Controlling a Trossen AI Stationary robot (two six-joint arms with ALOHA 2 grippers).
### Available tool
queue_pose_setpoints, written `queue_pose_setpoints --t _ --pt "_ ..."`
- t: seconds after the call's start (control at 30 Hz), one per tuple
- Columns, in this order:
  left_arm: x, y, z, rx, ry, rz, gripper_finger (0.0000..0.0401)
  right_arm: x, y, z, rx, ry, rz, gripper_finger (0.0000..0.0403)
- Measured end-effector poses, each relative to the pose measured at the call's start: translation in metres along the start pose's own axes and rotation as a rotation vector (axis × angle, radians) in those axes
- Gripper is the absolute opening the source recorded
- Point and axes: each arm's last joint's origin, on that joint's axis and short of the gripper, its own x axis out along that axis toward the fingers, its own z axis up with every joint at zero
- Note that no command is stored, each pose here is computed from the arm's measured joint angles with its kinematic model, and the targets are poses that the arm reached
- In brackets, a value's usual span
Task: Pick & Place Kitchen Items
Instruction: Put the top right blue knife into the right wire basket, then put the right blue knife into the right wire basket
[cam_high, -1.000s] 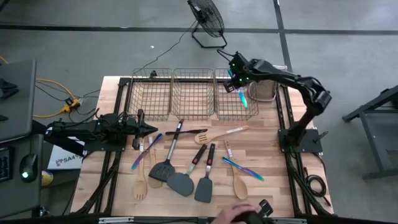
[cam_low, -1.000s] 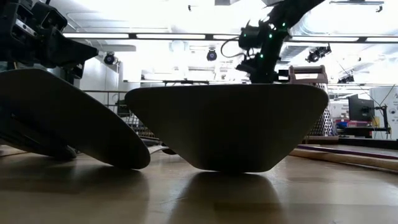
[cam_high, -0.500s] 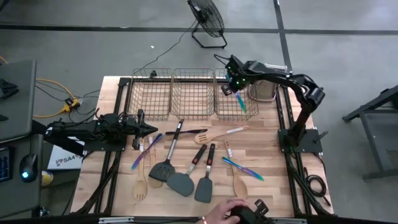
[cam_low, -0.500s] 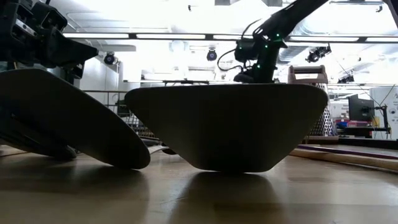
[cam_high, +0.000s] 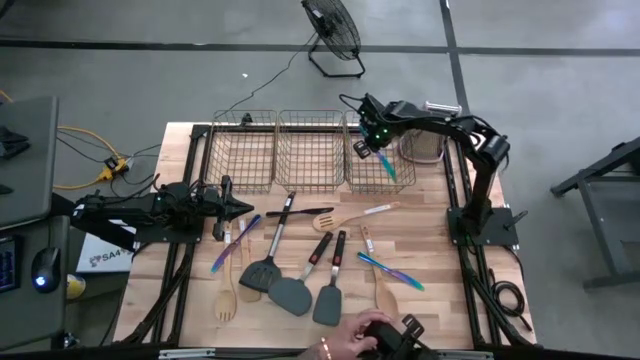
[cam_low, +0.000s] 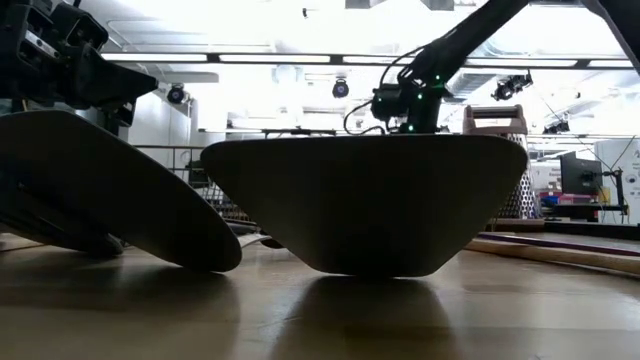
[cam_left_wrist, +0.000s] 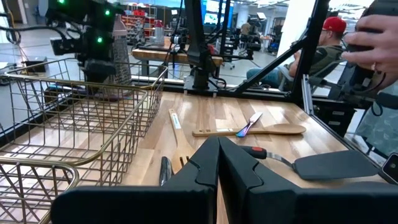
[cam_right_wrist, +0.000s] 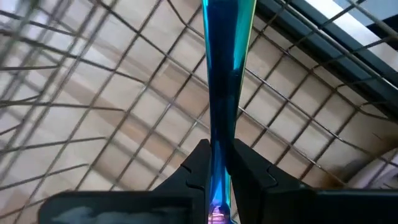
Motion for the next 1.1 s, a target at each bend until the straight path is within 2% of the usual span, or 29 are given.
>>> queue_pose_setpoints --t 0.33,0.67,0.93,1.1 --pt "0.000 0.000 0.000 0.000 0.000 0.000 0.0003 0.022 -0.004 0.003 -0.003 0.019 -0.004 0.0034" --pt "0.000 0.000 0.000 0.000 0.000 0.000 0.0003 0.022 -0.004 0.004 -0.012 0.015 -0.007 0.0061" --pt "0.000 0.000 0.000 0.000 0.000 0.000 0.0003 0.021 -0.004 0.004 -0.012 0.015 -0.002 0.0066" --pt "0.000 0.000 0.000 0.000 0.000 0.000 0.0003 0.000 -0.003 0.005 -0.002 -0.036 0.040 0.0066"
